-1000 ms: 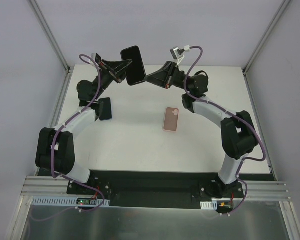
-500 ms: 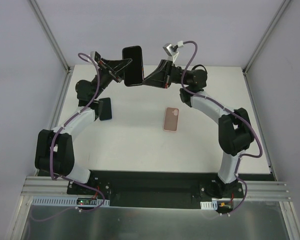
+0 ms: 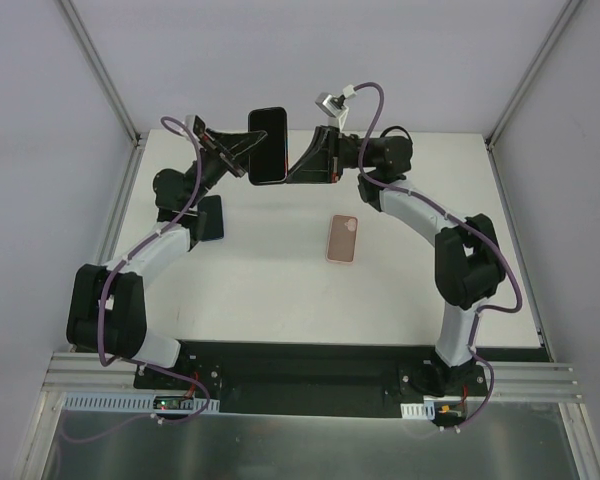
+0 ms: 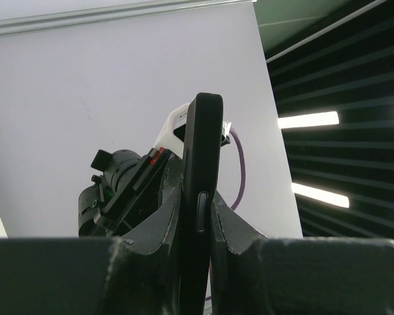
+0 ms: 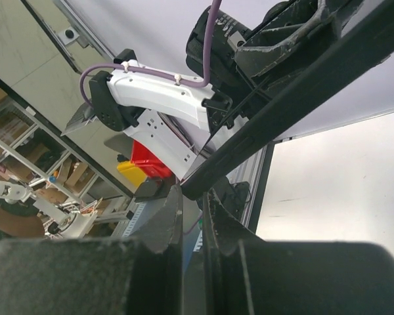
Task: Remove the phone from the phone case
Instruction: Remove the phone case from the phone.
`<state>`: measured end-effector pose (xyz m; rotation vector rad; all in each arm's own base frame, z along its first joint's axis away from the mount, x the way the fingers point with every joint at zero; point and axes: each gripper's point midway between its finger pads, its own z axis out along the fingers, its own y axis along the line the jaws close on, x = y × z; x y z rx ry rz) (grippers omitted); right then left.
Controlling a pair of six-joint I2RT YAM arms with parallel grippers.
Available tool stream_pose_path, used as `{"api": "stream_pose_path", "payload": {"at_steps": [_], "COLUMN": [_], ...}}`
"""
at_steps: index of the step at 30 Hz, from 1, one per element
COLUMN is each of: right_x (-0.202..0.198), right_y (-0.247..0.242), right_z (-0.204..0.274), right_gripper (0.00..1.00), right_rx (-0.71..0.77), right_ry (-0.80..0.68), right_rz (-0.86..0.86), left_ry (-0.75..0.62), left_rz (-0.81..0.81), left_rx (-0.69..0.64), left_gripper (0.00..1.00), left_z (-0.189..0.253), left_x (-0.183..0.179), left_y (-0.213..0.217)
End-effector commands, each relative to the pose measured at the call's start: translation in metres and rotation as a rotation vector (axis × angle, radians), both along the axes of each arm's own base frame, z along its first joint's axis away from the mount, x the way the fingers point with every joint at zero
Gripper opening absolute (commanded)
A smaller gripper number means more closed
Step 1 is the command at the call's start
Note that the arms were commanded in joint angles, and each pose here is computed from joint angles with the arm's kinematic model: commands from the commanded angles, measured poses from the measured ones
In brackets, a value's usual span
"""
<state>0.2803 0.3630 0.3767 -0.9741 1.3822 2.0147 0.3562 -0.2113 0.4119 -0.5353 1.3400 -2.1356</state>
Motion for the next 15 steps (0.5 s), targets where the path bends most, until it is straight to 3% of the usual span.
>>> {"api": "stream_pose_path", "payload": {"at_steps": [1, 15], "right_x": [-0.014, 0.001], "right_y": [-0.003, -0.013], "right_z": [-0.020, -0.017], "right_gripper": [0.01, 0.02], "right_rx": [0.014, 0.032], "right_ry": [-0.257, -0.205], "right_rz": [0.079, 0.005], "left_ry": [-0.252, -0.233], "left_rz": [-0.288, -0.277], "left_rx": [-0.376, -0.353], "left_gripper": [0.00, 0.00], "left_z": [0.114, 0.108], "left_x": [-0.115, -0.115], "left_y": [0.030, 0.027]}}
